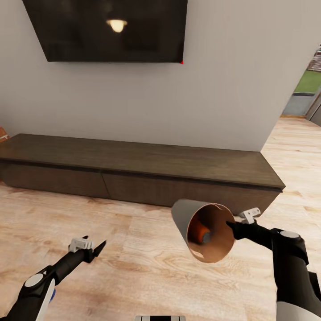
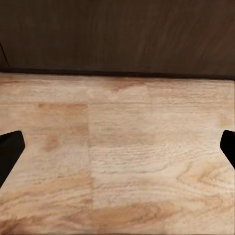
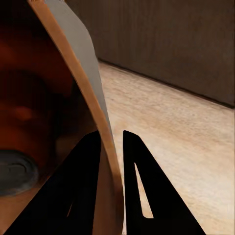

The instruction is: Put the three can of soda from the living room inside the tash can in the kitchen.

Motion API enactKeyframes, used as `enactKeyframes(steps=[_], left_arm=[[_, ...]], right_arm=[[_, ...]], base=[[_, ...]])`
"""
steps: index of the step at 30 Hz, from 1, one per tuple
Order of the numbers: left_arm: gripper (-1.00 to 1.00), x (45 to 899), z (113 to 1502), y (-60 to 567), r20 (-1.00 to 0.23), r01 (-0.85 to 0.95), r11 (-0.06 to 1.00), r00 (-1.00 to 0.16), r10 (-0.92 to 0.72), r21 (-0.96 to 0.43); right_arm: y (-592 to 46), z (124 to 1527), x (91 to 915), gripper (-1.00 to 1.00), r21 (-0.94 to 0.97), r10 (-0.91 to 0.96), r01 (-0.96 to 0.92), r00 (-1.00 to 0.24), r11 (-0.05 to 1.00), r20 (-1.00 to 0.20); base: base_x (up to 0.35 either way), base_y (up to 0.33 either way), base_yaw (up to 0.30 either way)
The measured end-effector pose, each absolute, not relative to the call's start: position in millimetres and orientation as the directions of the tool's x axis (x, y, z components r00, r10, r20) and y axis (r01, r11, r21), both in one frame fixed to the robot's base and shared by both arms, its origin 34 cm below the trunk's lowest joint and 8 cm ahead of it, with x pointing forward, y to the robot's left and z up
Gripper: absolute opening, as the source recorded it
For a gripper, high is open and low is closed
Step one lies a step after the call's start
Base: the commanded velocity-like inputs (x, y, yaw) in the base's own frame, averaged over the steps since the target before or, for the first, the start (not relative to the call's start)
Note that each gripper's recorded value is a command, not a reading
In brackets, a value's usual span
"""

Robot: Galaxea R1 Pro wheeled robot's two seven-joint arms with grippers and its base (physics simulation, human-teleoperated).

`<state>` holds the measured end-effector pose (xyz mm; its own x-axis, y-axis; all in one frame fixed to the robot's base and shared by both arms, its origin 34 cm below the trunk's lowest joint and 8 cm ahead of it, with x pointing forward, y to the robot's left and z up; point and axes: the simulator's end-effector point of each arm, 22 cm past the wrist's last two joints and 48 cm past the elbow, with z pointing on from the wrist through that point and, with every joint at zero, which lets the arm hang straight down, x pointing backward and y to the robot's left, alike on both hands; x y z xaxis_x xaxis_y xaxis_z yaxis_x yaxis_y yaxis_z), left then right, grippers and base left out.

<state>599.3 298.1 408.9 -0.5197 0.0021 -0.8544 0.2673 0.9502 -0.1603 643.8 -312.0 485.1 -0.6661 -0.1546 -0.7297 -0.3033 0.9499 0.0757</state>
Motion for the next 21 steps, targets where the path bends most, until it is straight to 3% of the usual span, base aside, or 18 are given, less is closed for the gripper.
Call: enactKeyframes(steps=[10,21], left_arm=[[1.0,598,402,305,-0.854,0.24,0.96,-0.52,0.002,-0.144],[1.0,593,391,308,-0.84,0.223,0.964,-0.542,0.0,-0.144]], right_arm=[[-307,494,644,-1.0,0.066,-0.159,-0.352,-0.573,0.934,-0.804],[-303,492,641,-1.0,0.074,-0.155,-0.356,-0.573,0.932,-0.804]], base=[[0.046,0.033,0.0],[0.098,0.245,0.0]])
